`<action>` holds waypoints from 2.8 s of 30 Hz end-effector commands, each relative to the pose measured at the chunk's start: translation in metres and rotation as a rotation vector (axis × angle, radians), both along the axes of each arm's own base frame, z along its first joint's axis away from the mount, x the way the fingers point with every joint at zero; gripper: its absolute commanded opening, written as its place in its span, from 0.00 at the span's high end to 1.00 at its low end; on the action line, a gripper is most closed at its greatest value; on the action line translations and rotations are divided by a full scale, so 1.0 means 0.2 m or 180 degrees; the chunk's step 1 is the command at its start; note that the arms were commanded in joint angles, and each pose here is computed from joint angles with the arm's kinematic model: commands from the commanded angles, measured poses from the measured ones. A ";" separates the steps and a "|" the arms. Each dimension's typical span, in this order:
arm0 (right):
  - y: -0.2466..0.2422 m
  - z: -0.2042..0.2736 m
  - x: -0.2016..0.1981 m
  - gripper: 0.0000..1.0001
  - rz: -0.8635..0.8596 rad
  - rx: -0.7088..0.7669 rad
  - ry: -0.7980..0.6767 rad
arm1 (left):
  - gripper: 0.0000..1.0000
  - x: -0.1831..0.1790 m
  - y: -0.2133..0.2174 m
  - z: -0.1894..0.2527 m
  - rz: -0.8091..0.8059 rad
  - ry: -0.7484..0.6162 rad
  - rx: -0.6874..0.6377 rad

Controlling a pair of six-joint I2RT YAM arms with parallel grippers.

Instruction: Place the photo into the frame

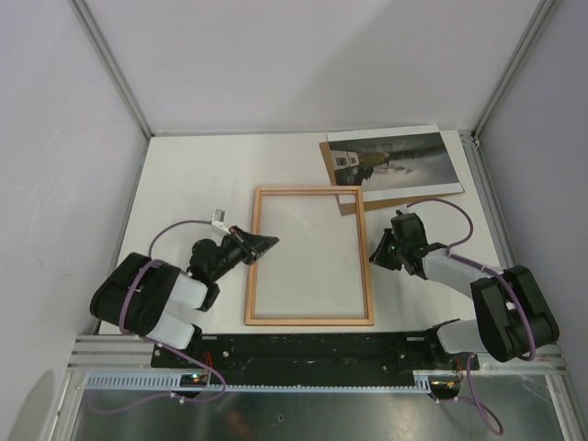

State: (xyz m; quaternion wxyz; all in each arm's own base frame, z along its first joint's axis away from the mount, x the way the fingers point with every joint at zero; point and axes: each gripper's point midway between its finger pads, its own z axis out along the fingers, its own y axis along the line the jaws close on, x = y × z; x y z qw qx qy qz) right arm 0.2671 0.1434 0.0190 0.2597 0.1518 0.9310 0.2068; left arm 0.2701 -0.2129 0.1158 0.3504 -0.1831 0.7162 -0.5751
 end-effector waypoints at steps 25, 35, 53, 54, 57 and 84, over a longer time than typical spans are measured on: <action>0.01 0.01 -0.04 0.87 0.0044 -0.0044 0.0059 | 1.00 -0.05 0.00 -0.12 -0.0461 0.0168 0.0100; 0.02 0.01 -0.03 0.87 0.0047 -0.0050 0.0056 | 0.94 -0.06 -0.01 -0.14 -0.0539 0.0189 0.0148; 0.01 0.03 -0.03 0.87 0.0035 -0.0086 0.0022 | 0.52 -0.01 0.00 -0.16 -0.0561 0.0186 0.0545; 0.01 0.03 -0.03 0.87 0.0039 -0.0089 0.0017 | 0.50 -0.01 0.01 -0.16 -0.0556 0.0192 0.0570; 0.01 0.04 -0.03 0.87 0.0035 -0.0090 -0.0001 | 0.46 0.00 0.01 -0.16 -0.0554 0.0216 0.0645; 0.01 0.06 -0.03 0.86 0.0081 -0.0077 -0.0031 | 0.24 0.11 0.16 -0.20 -0.0138 0.0400 0.1782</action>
